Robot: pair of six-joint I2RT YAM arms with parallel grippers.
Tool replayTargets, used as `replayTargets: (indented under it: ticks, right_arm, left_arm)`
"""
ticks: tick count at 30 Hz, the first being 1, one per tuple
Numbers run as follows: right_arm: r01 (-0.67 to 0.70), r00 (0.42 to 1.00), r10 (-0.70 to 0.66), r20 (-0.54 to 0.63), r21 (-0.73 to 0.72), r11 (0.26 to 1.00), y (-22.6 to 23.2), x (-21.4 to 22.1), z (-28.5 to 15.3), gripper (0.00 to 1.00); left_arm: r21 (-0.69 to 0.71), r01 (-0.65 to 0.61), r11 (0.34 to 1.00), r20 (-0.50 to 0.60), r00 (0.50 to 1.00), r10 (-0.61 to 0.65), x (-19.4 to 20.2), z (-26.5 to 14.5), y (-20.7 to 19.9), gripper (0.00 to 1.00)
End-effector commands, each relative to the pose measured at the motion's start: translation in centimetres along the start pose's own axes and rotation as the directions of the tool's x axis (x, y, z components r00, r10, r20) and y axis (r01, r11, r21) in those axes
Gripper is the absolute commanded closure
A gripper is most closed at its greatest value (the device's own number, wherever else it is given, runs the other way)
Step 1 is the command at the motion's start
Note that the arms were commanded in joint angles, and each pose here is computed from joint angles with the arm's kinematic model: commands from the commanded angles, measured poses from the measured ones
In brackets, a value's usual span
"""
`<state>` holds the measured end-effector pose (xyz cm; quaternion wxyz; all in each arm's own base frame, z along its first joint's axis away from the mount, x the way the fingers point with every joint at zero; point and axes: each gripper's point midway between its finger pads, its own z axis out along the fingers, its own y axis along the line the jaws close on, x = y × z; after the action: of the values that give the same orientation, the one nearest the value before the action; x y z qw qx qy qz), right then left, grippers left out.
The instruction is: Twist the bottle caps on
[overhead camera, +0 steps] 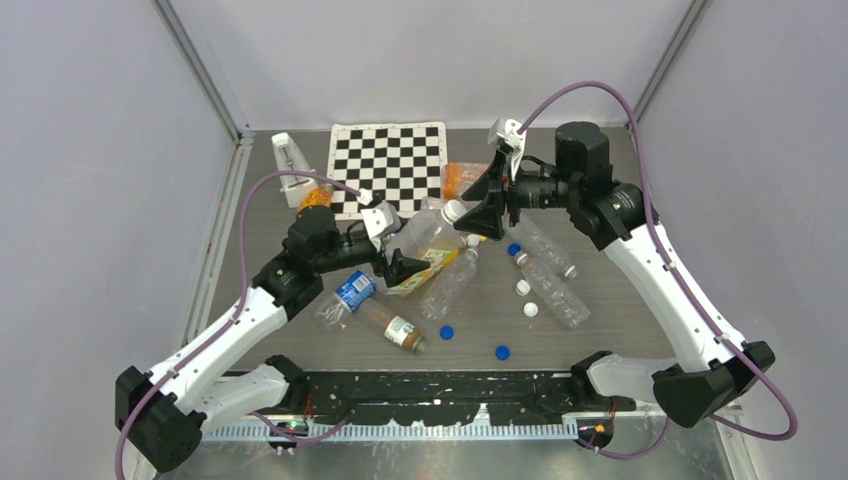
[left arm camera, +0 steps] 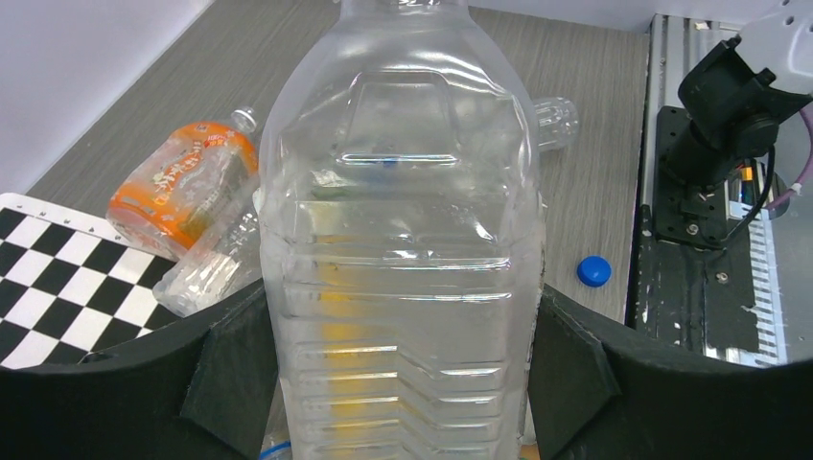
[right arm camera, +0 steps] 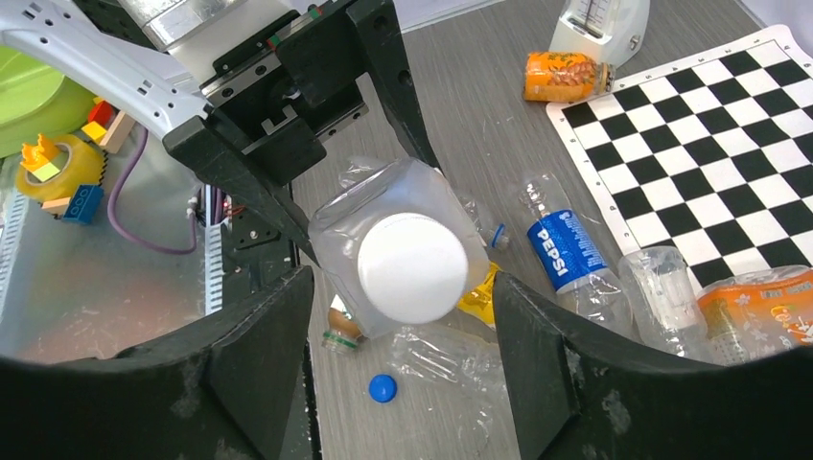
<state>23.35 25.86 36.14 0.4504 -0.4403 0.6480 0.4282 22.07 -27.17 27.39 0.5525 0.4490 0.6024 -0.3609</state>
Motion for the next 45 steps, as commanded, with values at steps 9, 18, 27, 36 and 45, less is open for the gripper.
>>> replayTargets:
  ticks: [9,18,27,36,45]
  right_arm:
    - [0.051,0.999,-0.050,0.019,-0.078,0.996,1.7,-1.8,-0.6,0.30]
    - [0.032,0.999,-0.033,-0.011,-0.096,0.995,1.7,-1.3,-0.5,0.34]
    - [-0.023,0.999,0.020,-0.034,-0.089,0.996,1.0,-0.7,0.1,0.44]
    - [-0.166,0.983,0.166,-0.078,0.006,0.986,0.0,0.7,0.9,0.79]
    - [-0.453,0.888,0.460,-0.004,0.165,0.876,-0.3,1.5,2.5,0.99]
  left_arm:
    - [0.083,-0.058,0.995,0.068,0.996,0.053,-2.3,-0.6,-1.6,1.00]
    - [0.098,-0.067,0.993,0.077,0.995,0.059,-2.6,-0.6,-1.8,1.00]
    - [0.074,-0.073,0.995,0.080,0.995,0.067,-2.7,-0.4,-1.3,1.00]
    - [0.006,-0.100,0.995,0.089,0.991,0.099,-2.9,0.1,0.3,1.00]
    - [-0.069,-0.171,0.983,0.068,0.982,0.176,-2.8,0.2,2.0,1.00]
